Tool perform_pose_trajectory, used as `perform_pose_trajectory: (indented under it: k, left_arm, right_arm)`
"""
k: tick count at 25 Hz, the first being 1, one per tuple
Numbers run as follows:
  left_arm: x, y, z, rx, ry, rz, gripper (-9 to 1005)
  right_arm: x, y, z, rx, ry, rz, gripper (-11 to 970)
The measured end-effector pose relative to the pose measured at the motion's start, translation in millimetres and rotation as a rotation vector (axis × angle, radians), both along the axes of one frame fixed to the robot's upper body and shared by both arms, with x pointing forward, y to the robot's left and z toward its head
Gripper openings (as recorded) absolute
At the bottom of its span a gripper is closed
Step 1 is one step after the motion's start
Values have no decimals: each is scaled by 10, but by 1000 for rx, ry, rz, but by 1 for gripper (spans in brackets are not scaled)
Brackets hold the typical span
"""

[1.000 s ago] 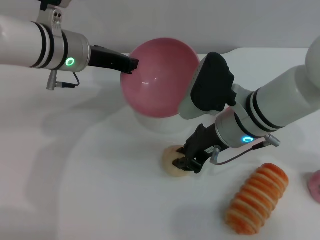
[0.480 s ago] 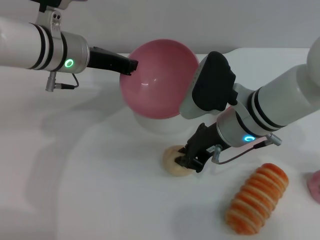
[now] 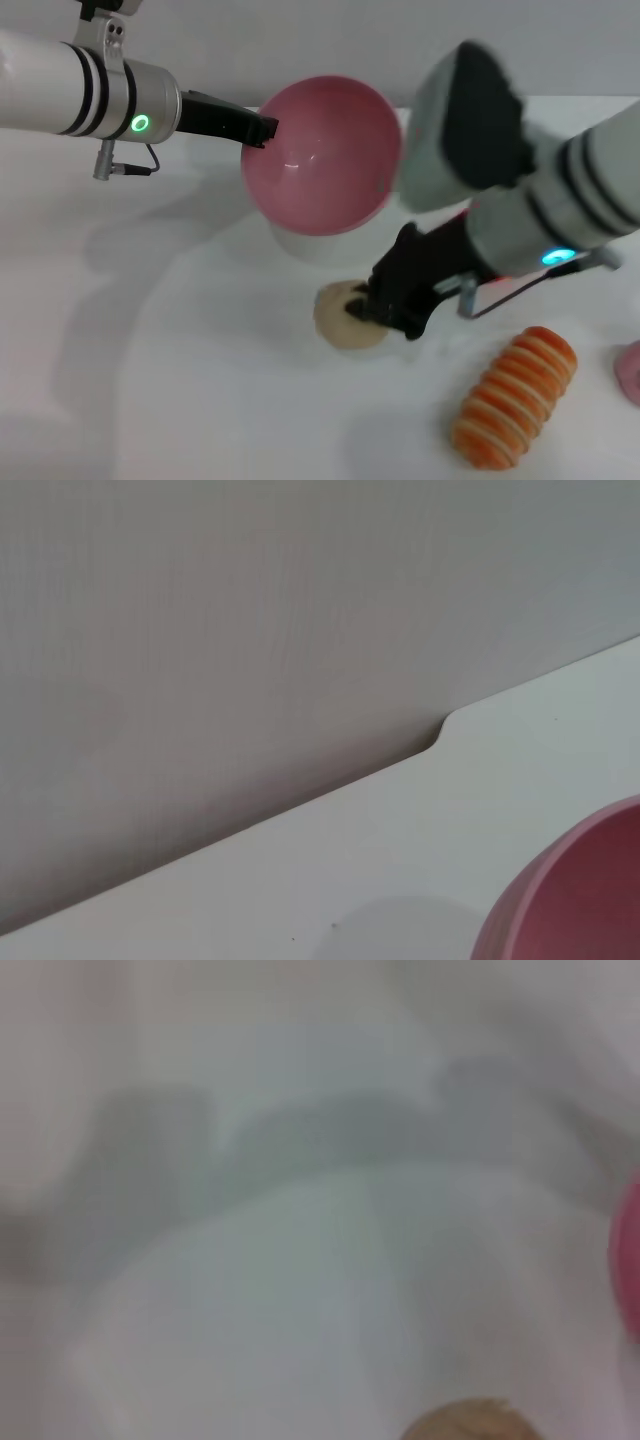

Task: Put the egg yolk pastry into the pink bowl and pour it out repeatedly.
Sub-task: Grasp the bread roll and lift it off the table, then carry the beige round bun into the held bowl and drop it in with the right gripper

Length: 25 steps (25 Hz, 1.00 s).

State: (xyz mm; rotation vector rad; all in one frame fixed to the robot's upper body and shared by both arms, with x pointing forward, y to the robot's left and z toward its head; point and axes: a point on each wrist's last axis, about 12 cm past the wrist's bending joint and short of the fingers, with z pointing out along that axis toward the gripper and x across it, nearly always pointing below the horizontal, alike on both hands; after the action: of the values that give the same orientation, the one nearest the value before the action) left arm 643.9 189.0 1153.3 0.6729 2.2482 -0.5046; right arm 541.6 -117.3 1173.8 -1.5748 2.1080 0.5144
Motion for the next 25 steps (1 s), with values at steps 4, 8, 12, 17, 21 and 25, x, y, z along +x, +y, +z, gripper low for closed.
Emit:
perform_pose_trajectory:
  k: [4, 8, 12, 17, 21, 25]
  left_arm:
    - [1, -1, -2, 0, 1, 0, 42]
    - [-14, 9, -44, 0, 18, 4, 42]
    - [-54, -21, -74, 3, 46, -16, 42]
    - [-86, -51, -84, 6, 72, -40, 43]
    - [-88, -55, -80, 6, 73, -43, 43]
    - [-76, -97, -54, 5, 71, -54, 43]
  right_arm:
    - [-164, -108, 498, 78, -91, 24, 81]
    - [-176, -257, 850, 161, -215, -24, 67]
    - [-40, -344, 906, 191, -272, -80, 64]
    - [131, -361, 731, 184, -294, -104, 55]
    - [226, -348, 621, 185, -295, -126, 52]
    - [257, -369, 583, 191, -320, -137, 136]
